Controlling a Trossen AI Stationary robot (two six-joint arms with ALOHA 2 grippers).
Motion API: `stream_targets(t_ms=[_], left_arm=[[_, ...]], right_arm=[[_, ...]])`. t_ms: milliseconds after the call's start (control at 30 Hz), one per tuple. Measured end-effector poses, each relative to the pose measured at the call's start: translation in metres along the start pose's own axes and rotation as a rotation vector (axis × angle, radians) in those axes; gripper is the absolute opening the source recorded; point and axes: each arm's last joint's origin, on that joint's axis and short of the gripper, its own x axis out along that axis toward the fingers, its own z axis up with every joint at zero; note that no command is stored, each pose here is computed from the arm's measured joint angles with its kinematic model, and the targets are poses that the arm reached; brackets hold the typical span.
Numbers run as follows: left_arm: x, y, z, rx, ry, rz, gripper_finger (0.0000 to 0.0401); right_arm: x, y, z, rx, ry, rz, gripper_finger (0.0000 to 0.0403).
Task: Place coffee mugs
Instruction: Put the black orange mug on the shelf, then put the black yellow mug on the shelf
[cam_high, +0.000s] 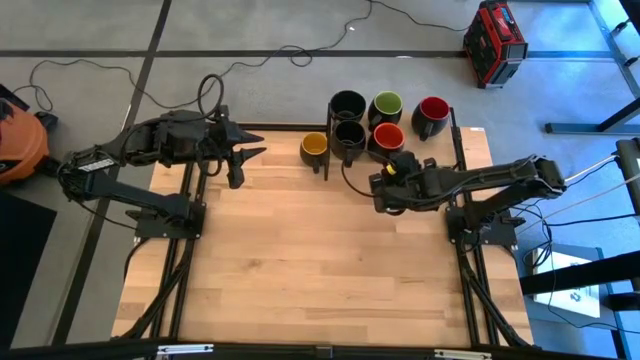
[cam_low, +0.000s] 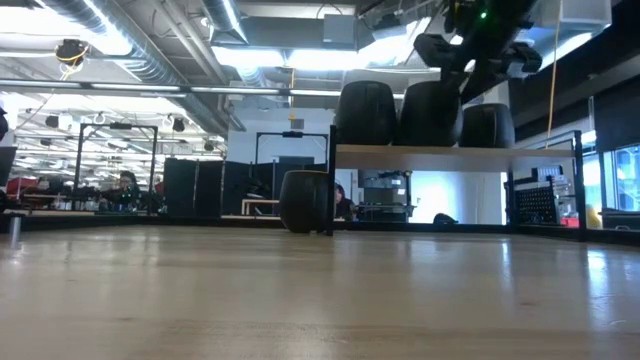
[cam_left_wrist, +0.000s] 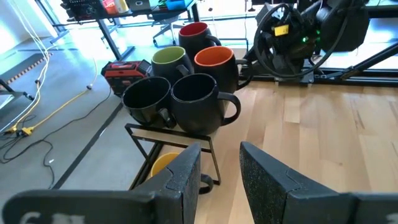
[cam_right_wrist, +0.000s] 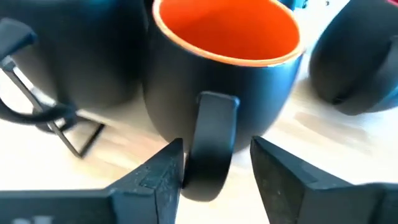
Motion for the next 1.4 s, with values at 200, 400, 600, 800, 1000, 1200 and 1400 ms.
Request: stream_targets(t_ms=[200,400,600,800,1000,1200,1400], left_arm=[[0.001,0.0,0.0,-0.001,0.003,0.0,0.0105],[0.003,-0.001,0.0,0.0,0.009,-0.001,0.0105],[0.004,-0.001,0.0,-0.001,0.013,0.0,0.0105],[0.022,-0.005,-0.001,-0.03,0.061,0.011,0.0128],[0.062,-0.002,-0.009,-0.085,0.177,0.067,0.0177],[0.108,0.017,-0.024,-0.181,0.31,0.102,0.0184],[0.147,0.05,-0.046,-0.361,0.422,0.126,0.0182]], right_arm=[[-0.025,-0.013,0.014,-0.063,0.079,0.022,0.0179],[-0.036,-0.018,0.022,-0.022,0.07,0.066,0.0179],[-0.038,-0.019,0.025,-0.014,0.075,0.074,0.0179],[-0.06,-0.032,0.052,0.024,0.098,0.176,0.018],[-0.074,-0.057,0.063,0.001,0.185,0.264,0.018],[-0.081,-0.083,0.053,-0.079,0.123,0.28,0.018],[-0.08,-0.1,0.046,-0.106,0.083,0.286,0.0179]])
